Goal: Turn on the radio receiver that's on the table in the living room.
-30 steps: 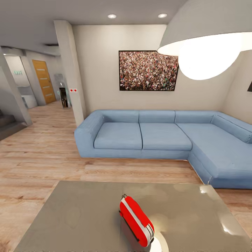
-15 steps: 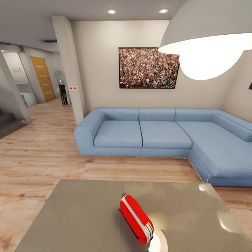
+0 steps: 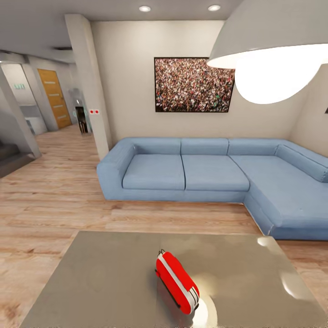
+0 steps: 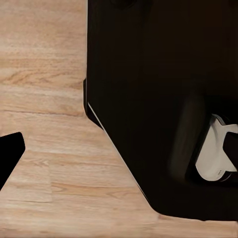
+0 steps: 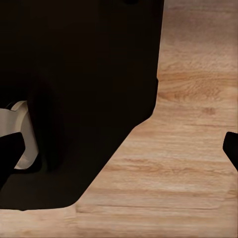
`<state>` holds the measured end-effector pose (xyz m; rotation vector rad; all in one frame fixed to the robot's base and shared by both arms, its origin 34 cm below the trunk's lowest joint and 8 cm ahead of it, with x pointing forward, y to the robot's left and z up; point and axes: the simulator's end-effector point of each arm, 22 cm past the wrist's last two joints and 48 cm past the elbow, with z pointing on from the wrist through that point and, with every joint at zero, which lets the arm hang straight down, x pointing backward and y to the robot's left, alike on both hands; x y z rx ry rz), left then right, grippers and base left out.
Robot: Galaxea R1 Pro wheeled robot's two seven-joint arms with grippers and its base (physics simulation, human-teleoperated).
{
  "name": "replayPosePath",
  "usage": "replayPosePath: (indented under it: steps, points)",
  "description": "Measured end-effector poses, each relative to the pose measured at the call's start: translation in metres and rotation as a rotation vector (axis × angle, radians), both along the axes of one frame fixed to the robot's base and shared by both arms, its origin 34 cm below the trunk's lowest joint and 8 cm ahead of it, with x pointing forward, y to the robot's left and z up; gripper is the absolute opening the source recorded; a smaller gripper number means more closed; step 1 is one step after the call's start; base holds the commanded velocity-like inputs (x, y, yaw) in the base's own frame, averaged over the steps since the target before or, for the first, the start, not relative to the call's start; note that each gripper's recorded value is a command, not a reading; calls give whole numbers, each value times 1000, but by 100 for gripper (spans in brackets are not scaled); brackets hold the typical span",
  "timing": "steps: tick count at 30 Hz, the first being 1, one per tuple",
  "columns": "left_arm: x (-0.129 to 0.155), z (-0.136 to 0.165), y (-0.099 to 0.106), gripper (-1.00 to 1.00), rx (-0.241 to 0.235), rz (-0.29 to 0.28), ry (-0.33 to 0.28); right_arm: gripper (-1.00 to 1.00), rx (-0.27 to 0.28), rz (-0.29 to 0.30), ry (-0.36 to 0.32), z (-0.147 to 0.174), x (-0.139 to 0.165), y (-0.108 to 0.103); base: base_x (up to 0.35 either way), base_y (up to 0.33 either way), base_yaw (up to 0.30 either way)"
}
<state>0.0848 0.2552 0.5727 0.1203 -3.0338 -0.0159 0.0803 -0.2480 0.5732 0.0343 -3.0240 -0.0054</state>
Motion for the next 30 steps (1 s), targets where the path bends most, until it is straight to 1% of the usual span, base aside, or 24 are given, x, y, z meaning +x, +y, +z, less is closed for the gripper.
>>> replayPosePath:
  steps: [19, 30]
  points:
    - [-18, 20, 0, 100, 0, 0, 31, 100, 0, 0, 31, 20, -18, 0, 0, 0, 0]
    - [-22, 21, 0, 100, 0, 0, 42, 100, 0, -1, 42, 21, -22, 0, 0, 0, 0]
